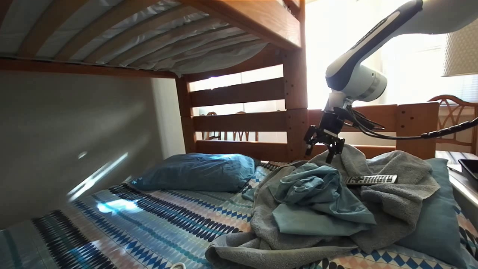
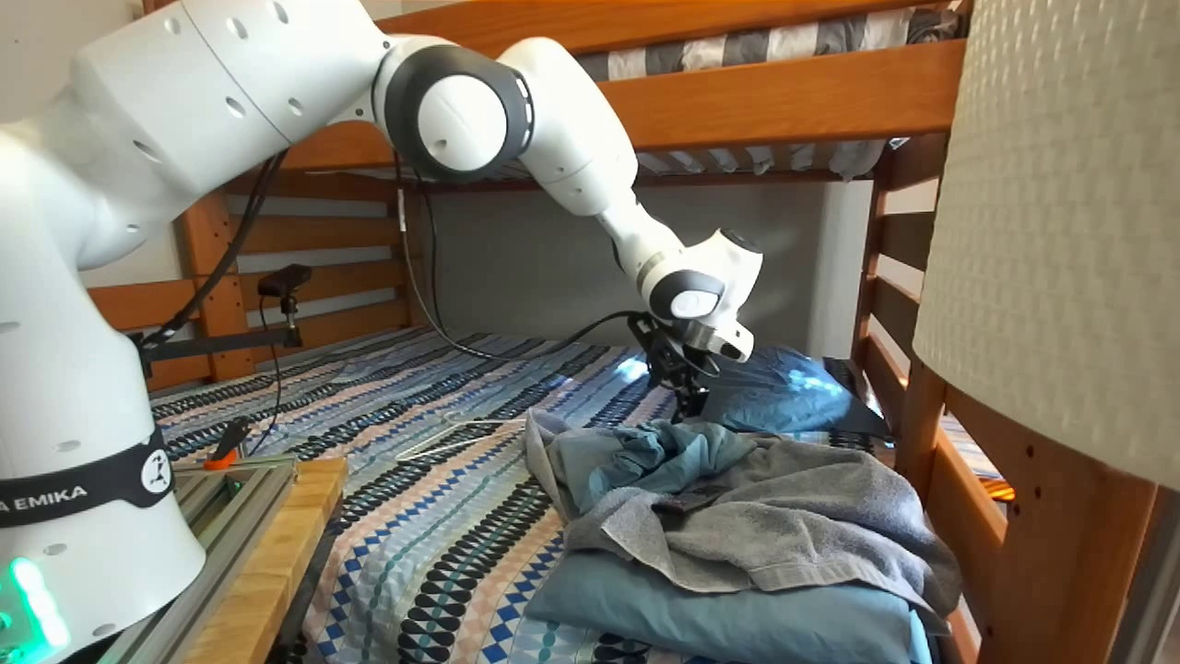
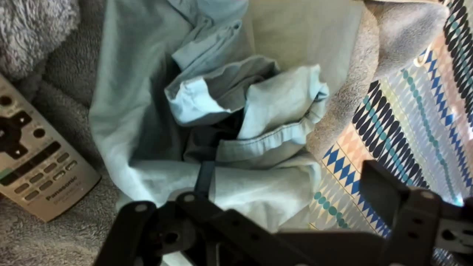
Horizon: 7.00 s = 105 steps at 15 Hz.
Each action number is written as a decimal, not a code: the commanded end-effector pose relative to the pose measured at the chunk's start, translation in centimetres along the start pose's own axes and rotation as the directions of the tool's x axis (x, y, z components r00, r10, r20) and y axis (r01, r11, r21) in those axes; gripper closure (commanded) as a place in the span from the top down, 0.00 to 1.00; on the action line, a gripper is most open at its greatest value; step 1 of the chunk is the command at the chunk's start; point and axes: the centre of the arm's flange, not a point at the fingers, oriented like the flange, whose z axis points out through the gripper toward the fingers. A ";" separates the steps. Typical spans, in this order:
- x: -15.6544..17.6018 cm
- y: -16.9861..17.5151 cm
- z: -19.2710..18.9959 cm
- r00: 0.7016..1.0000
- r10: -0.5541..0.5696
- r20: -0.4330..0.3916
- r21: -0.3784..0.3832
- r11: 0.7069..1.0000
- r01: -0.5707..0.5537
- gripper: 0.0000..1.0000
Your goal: Fold the blue towel on the bed
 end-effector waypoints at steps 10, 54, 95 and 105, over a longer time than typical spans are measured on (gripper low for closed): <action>-4.8 2.0 1.6 0.997 0.076 -0.034 -0.106 0.991 -0.079 1.00; 2.3 -8.9 1.2 0.952 -0.302 0.041 -0.015 0.953 0.303 1.00; 10.6 2.5 1.0 0.945 -0.243 -0.219 -0.395 0.908 0.142 0.00; 12.5 6.7 -6.8 0.886 -0.009 -0.463 -0.388 0.901 -0.194 0.27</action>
